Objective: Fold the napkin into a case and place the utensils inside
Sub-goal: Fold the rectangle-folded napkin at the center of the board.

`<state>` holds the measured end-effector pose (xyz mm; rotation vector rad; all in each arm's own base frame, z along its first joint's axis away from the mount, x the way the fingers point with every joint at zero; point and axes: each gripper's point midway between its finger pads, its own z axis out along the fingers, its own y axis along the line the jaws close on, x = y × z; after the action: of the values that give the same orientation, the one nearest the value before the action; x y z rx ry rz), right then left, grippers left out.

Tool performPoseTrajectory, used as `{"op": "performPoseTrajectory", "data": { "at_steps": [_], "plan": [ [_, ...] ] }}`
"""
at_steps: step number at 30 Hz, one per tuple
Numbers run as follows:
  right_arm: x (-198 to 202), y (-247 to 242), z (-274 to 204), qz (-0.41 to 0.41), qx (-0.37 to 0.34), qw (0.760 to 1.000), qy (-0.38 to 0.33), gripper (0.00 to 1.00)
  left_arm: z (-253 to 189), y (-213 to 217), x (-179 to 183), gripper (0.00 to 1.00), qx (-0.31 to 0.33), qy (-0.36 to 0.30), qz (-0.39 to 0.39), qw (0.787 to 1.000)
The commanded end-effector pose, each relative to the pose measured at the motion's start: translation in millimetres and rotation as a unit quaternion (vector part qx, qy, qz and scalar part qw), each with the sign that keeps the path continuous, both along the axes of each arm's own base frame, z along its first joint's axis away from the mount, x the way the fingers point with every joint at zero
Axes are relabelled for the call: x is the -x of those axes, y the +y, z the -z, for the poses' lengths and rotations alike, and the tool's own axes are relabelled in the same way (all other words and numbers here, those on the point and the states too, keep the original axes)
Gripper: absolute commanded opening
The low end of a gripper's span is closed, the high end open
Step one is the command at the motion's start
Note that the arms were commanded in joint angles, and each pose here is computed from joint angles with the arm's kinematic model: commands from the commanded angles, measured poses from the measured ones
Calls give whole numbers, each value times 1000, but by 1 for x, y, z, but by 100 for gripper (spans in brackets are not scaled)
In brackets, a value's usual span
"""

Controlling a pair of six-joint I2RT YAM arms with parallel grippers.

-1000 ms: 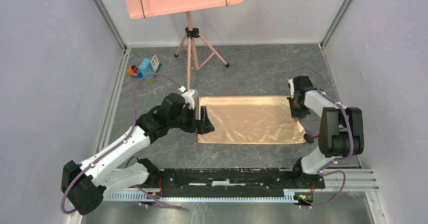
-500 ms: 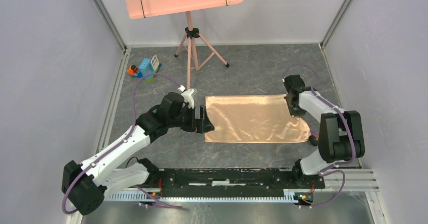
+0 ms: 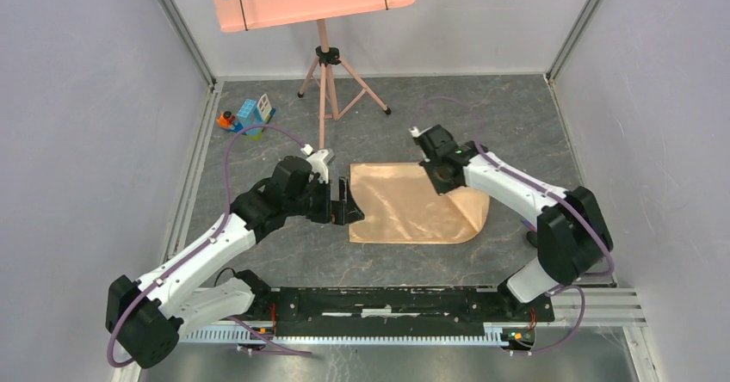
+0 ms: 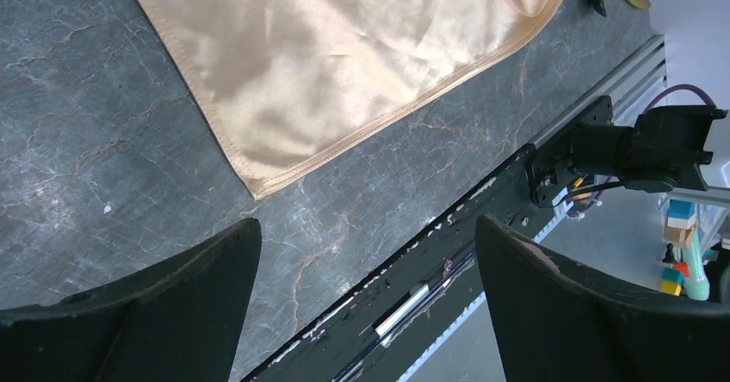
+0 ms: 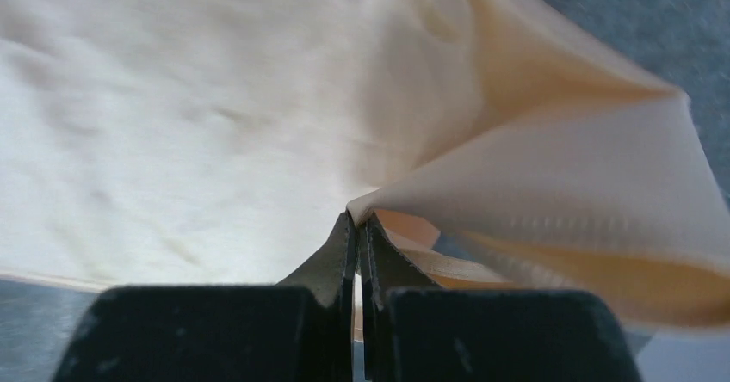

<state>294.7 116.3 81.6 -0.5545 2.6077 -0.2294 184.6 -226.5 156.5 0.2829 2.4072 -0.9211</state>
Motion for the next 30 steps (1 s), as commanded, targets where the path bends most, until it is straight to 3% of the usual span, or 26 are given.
{"op": "performPoseTrajectory", "data": {
  "at_steps": [1,5,10,22,30],
  "plan": [
    [-3,79,-9,-30,-80,996,-2,0,-8,-1,-3,100,16,-12,-5,1000],
    [-3,139,-9,-60,-152,987,9,0,-6,4,-3,100,13,-13,-15,1000],
    [-2,179,-8,-87,-200,976,25,0,4,15,-5,100,13,-8,-59,998],
    [3,219,6,-99,-262,958,66,0,-3,43,-9,100,27,-29,-141,989],
    [-1,231,8,-97,-280,952,72,0,-6,48,-8,100,25,-39,-145,988]
  ]
}}
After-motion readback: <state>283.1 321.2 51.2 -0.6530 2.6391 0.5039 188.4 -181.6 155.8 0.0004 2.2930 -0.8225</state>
